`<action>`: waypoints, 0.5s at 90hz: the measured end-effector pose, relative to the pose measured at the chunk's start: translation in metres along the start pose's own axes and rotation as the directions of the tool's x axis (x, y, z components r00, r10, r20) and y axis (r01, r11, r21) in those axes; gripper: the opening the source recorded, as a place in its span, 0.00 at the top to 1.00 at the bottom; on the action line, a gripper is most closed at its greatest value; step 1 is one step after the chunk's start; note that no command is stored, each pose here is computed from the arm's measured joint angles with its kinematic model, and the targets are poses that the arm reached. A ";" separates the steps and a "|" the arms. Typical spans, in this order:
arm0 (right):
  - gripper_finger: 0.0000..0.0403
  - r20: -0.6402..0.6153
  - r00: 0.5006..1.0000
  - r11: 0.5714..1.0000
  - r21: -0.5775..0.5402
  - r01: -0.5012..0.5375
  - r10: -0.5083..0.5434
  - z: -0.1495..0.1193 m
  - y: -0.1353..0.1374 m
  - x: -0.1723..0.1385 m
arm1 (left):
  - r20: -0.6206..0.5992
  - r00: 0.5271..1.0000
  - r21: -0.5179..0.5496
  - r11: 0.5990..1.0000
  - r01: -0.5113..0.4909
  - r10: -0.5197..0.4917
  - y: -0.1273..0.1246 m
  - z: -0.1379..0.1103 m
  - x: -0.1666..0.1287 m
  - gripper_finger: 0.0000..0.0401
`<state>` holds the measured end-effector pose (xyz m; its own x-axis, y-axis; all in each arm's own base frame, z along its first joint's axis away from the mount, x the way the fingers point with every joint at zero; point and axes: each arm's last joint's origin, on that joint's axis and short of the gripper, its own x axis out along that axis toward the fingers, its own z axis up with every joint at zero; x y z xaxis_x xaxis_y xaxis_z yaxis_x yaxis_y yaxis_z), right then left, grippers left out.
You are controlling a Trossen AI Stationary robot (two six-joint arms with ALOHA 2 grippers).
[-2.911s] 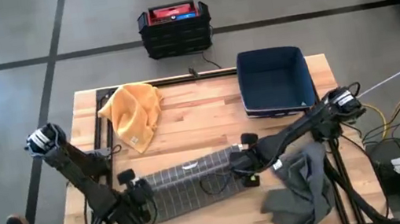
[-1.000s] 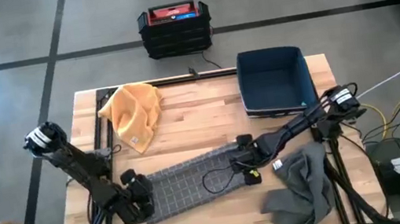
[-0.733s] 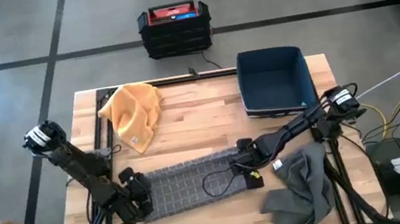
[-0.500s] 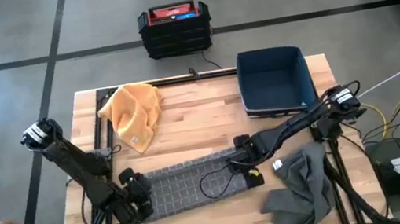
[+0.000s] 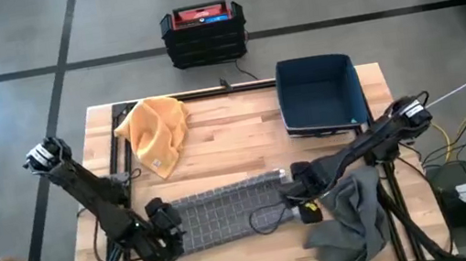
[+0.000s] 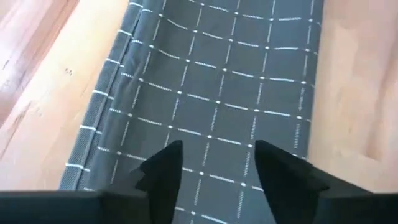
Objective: Fold towel
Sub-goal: Fold the gray patterned kitchen towel
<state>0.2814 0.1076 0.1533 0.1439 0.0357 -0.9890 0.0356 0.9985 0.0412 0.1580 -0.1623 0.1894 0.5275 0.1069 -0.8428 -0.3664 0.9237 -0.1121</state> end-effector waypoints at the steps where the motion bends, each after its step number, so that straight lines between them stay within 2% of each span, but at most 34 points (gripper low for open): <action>1: 0.34 0.012 1.000 1.000 -0.004 -0.003 0.003 0.000 0.001 0.000 | -0.001 1.000 0.005 1.000 -0.001 0.001 0.000 0.000 0.000 0.49; 8: 0.36 0.117 0.993 0.997 -0.069 0.016 -0.008 0.004 0.005 0.001 | -0.009 0.999 0.065 0.997 -0.032 0.032 0.003 0.000 0.002 0.48; 19: 0.39 0.244 0.961 0.979 -0.121 0.163 -0.130 0.018 -0.005 -0.003 | -0.044 0.991 0.080 0.989 -0.122 0.126 0.017 0.008 0.006 0.49; 34: 0.44 0.215 0.964 0.982 -0.070 0.174 -0.156 0.034 -0.050 -0.008 | -0.213 0.961 0.115 0.981 -0.155 0.177 0.037 0.016 0.006 0.55; 45: 0.47 0.158 0.984 0.995 -0.036 0.093 -0.086 0.035 -0.081 -0.004 | -0.269 0.947 0.149 0.979 -0.141 0.177 0.047 0.017 0.011 0.59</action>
<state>0.3130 0.0253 0.1585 0.2945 -0.0575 -0.9539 0.0129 0.9983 -0.0562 0.1602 -0.1116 0.1838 0.2286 0.1658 -0.9593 -0.3184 0.9439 0.0873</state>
